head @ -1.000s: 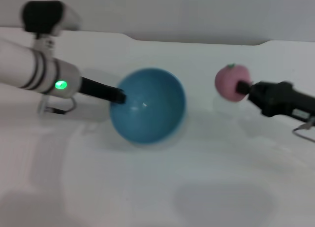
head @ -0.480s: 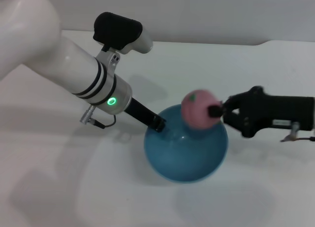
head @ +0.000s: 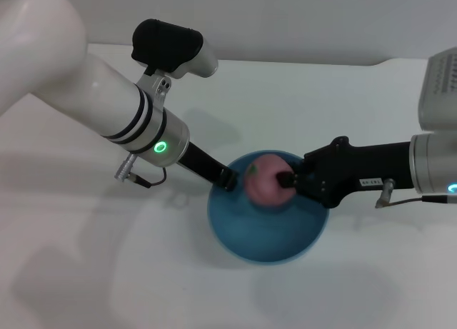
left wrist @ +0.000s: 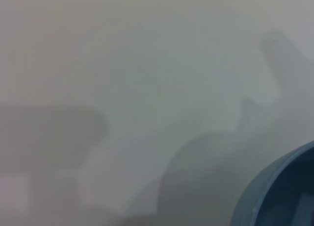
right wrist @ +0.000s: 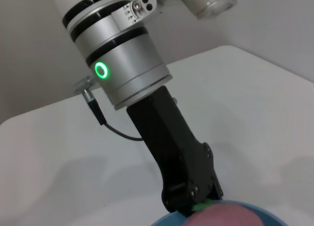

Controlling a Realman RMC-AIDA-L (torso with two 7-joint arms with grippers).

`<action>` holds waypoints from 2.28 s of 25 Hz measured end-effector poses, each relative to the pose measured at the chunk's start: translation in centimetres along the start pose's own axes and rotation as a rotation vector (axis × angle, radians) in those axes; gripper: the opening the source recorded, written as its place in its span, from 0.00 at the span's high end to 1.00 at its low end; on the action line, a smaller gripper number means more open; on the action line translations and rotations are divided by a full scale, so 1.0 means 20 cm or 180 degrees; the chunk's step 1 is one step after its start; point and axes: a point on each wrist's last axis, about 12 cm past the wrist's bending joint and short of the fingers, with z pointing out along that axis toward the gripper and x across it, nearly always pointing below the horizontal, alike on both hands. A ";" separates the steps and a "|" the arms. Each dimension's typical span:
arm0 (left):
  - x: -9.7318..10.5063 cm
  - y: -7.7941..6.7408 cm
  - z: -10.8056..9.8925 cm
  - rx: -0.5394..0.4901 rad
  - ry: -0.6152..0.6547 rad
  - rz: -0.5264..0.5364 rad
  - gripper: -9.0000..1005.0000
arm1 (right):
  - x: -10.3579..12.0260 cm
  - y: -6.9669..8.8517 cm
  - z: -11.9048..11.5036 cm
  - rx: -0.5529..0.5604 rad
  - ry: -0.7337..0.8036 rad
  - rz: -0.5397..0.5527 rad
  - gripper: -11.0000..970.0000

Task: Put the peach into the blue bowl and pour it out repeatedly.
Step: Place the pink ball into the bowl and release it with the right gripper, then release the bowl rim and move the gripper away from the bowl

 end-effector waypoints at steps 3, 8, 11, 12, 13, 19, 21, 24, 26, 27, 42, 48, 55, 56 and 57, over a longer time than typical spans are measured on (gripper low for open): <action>0.00 0.00 0.00 -0.0003 -0.0008 -0.0008 0.99 | -0.01 -0.01 0.00 0.0006 0.0134 0.0127 0.83; -0.01 0.00 0.00 -0.0017 -0.0035 0.0010 0.99 | -0.02 -0.02 0.01 0.0042 0.0248 0.0160 0.77; -0.01 0.00 0.00 -0.0018 -0.0037 0.0027 0.99 | -0.02 -0.02 -0.01 0.0068 0.0204 0.0179 0.63; -0.01 0.00 0.00 -0.0018 -0.0033 0.0038 0.99 | -0.02 -0.03 -0.02 0.0098 0.0173 0.0203 0.58; -0.01 0.00 0.00 -0.0016 -0.0029 0.0046 0.99 | -0.03 -0.04 -0.03 0.0123 0.0135 0.0228 0.57; -0.01 -0.01 0.00 -0.0008 -0.0003 0.0087 0.99 | -0.01 -0.12 -0.18 0.0434 -0.0507 0.0657 0.53; -0.01 -0.02 0.01 -0.0007 0.0017 0.0111 0.99 | 0.02 -0.15 -0.24 0.0575 -0.0745 0.0835 0.53; 0.00 -0.03 0.02 -0.0012 0.0055 0.0167 0.99 | 0.09 -0.17 -0.31 0.0721 -0.1002 0.0976 0.53; 0.01 -0.05 0.04 -0.0013 0.0097 0.0231 0.99 | 0.14 -0.16 -0.34 0.0785 -0.1123 0.1041 0.53; 0.01 -0.06 0.04 -0.0013 0.0112 0.0257 0.99 | 0.17 -0.16 -0.36 0.0822 -0.1172 0.1091 0.53; 0.01 -0.14 0.08 -0.0035 0.0233 0.0555 0.96 | 0.24 -0.14 -0.35 0.0821 -0.1173 0.1258 0.53; 0.00 -0.11 0.06 -0.0039 0.0136 0.0455 0.84 | 0.26 -0.14 -0.34 0.0794 -0.1151 0.1294 0.53; -0.05 0.03 -0.05 0.0141 -0.0536 0.0050 0.58 | 0.27 -0.13 -0.33 0.0779 -0.1140 0.1329 0.53; -0.05 0.05 -0.07 0.0186 -0.0631 0.0005 0.54 | 0.27 -0.13 -0.33 0.0775 -0.1139 0.1337 0.53; -0.04 0.08 -0.09 0.0260 -0.0776 -0.0057 0.52 | 0.28 -0.13 -0.33 0.0773 -0.1140 0.1347 0.53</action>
